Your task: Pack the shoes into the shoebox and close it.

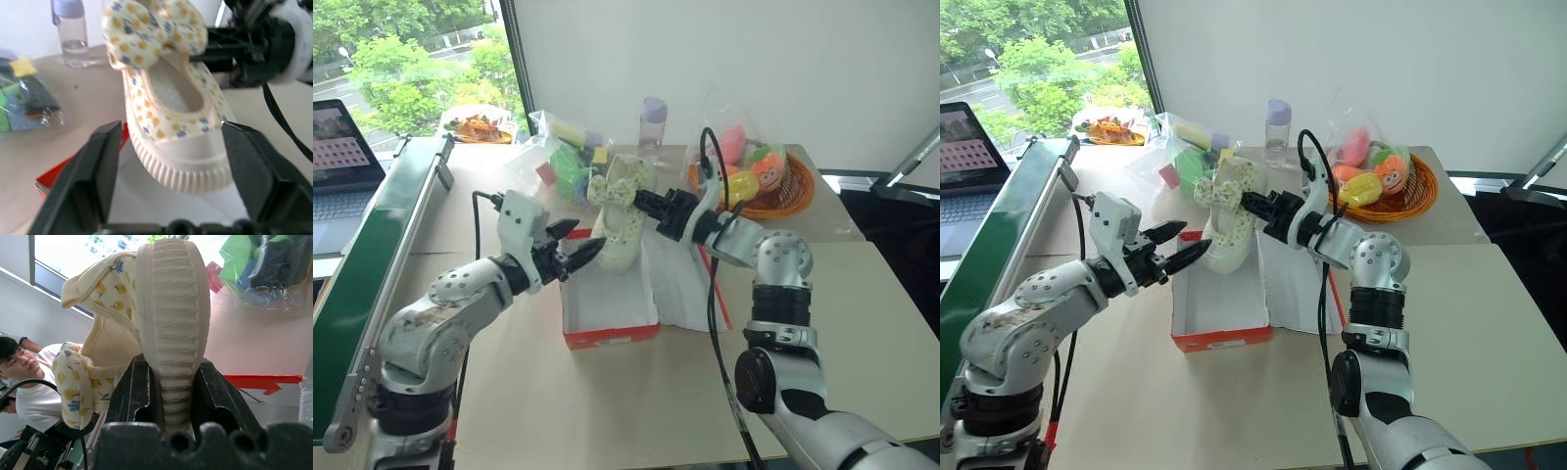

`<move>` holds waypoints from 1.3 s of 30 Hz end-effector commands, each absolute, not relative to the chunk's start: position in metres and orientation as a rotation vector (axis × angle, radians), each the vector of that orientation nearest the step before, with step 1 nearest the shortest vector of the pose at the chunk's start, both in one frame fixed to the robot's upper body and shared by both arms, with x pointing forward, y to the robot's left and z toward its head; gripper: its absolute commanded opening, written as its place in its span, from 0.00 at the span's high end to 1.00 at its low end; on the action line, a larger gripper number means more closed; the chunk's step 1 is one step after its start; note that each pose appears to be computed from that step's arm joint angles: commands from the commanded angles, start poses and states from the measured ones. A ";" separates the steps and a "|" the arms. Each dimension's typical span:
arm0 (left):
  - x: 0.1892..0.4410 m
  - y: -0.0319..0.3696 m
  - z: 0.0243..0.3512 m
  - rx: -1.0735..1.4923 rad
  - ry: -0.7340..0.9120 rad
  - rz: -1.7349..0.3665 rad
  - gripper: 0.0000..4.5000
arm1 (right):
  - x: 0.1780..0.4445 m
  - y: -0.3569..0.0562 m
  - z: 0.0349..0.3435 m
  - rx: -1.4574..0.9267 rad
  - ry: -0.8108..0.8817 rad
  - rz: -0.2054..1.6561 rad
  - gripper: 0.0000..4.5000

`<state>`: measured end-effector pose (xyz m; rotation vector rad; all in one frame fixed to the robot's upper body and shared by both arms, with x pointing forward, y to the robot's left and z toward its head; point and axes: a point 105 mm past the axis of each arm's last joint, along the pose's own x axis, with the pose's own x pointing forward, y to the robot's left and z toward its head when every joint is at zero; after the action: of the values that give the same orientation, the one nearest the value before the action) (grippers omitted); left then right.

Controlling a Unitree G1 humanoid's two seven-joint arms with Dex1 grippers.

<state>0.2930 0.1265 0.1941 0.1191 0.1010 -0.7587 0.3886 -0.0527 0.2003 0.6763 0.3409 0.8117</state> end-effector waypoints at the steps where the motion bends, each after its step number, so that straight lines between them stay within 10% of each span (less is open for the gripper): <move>1: 0.285 0.148 0.204 0.191 0.114 -0.734 0.19 | 0.385 -0.051 0.223 0.472 0.310 0.798 0.87; 16: 0.286 0.159 0.184 0.216 0.154 -0.652 0.19 | 0.368 -0.031 0.166 -0.094 0.656 0.667 0.87; 34: 0.282 0.150 0.174 0.168 0.147 -0.624 0.19 | 0.398 -0.054 0.103 -0.096 0.757 0.430 0.87; 39: 0.283 0.149 0.173 0.166 0.149 -0.627 0.19 | 0.398 -0.046 0.116 -0.082 0.714 0.454 0.46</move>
<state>0.2863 0.1551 0.1625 0.1441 0.2028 -0.6073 0.3967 -0.0452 0.1084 -0.0845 0.7457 0.4595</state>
